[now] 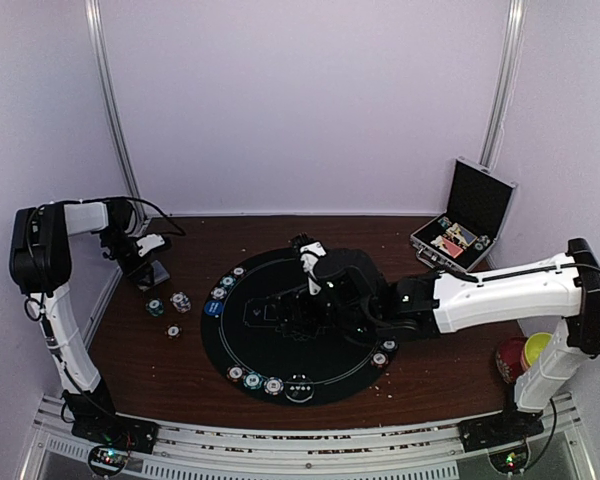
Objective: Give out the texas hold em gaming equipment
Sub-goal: Pick up the poker card from the corner of the board, then pass from the left arm to the right
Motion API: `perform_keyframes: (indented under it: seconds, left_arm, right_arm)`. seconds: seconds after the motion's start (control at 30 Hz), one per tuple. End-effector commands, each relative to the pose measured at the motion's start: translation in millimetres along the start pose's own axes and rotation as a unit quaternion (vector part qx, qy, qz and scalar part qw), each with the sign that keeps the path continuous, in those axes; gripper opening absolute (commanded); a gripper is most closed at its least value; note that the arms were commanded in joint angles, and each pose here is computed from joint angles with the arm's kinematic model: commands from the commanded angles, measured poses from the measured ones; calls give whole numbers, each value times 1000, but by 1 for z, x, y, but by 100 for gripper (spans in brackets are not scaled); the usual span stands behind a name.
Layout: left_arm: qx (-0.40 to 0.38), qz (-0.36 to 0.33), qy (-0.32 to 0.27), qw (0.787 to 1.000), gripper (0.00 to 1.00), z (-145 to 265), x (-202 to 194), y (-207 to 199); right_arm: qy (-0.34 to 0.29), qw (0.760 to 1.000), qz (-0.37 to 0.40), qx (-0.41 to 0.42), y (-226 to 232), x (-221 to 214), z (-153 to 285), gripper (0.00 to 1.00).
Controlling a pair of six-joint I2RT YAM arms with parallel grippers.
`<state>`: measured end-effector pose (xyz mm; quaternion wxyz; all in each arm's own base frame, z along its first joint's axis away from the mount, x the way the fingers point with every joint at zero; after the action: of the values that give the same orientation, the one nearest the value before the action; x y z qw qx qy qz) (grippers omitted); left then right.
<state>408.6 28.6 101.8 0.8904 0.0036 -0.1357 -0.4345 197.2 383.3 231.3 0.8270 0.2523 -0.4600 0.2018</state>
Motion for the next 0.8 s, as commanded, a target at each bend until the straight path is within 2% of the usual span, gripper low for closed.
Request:
perform_keyframes:
  seconds: [0.0, 0.2, 0.4, 0.77]
  left_arm:
    - [23, -3, -43, 999, 47, 34, 20, 9]
    - [19, -15, -65, 998, 47, 48, 31, 3]
    - [6, -44, -89, 995, 47, 59, 47, -21]
    - [-25, -101, -134, 986, 47, 76, 73, -81]
  right_arm:
    - [22, 999, -32, 38, 14, 7, -29, 100]
    - [43, 985, -133, 104, 17, 20, -86, 100]
    - [29, 952, -240, 187, 14, 41, -131, 97]
    - [33, 898, -341, 276, 26, 42, -193, 92]
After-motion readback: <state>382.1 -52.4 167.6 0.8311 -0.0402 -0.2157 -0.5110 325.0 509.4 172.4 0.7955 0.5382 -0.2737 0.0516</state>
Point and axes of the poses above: each gripper's point midway between its finger pads, its own z axis back along the fingers, its own y axis along the line the jaws close on, x = y × z, the point moved 6 cm from there along z, back along the fingers, and after that the axes turned 2 degrees about -z, right-handed, at the moved point
